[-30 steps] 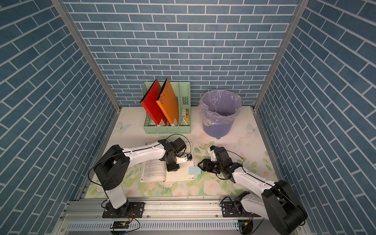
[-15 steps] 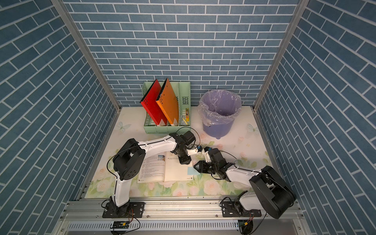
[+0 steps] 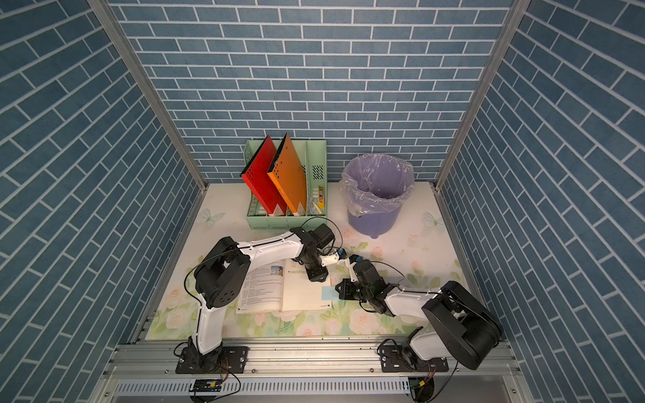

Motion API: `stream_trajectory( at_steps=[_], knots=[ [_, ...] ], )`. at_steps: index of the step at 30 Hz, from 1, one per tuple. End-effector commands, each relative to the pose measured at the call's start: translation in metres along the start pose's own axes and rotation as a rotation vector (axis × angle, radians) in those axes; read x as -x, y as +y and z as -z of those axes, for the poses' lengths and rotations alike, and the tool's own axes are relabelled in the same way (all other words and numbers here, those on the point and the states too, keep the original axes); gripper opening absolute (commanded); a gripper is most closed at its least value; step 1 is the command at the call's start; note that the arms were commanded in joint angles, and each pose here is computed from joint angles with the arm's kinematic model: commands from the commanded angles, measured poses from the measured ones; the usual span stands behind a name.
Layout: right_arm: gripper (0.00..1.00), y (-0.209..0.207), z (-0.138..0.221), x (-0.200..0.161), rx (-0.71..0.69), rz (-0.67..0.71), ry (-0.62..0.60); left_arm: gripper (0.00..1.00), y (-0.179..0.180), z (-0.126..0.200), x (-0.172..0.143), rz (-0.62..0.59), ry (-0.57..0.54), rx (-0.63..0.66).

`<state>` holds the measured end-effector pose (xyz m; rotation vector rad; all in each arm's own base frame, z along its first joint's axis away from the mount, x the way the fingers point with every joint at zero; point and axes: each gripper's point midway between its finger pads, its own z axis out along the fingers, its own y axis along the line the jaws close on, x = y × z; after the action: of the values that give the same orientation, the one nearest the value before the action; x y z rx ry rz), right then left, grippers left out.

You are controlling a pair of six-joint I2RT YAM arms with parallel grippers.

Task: Peel off the used sticky note
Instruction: Tear off the note from the book.

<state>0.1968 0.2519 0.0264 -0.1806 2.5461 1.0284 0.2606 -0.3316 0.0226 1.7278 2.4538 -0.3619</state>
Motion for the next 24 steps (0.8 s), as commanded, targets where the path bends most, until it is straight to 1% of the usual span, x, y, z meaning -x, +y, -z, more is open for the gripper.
stream_trajectory(
  at_steps=[1, 4, 7, 9, 18, 24],
  knots=[
    [0.00, 0.014, 0.004, 0.005, 0.035, 0.108, -0.059, 0.39, -0.003, -0.018, -0.006, 0.029, 0.033, -0.038],
    [0.00, 0.018, 0.009, 0.004, 0.037, 0.161, -0.106, 0.38, -0.004, -0.021, -0.005, 0.048, 0.030, -0.050],
    [0.00, 0.027, 0.015, 0.003, 0.056, 0.242, -0.159, 0.36, 0.000, -0.026, -0.006, 0.059, 0.045, -0.031],
    [0.00, 0.027, 0.019, 0.004, 0.049, 0.270, -0.187, 0.36, 0.003, -0.029, -0.009, 0.060, 0.061, -0.020],
    [0.00, 0.035, 0.032, 0.003, 0.029, 0.383, -0.242, 0.35, 0.006, -0.035, -0.016, 0.058, 0.086, 0.000],
    [0.00, 0.050, 0.034, -0.005, 0.060, 0.431, -0.218, 0.35, 0.007, -0.033, -0.017, 0.051, 0.087, 0.013]
  ],
)
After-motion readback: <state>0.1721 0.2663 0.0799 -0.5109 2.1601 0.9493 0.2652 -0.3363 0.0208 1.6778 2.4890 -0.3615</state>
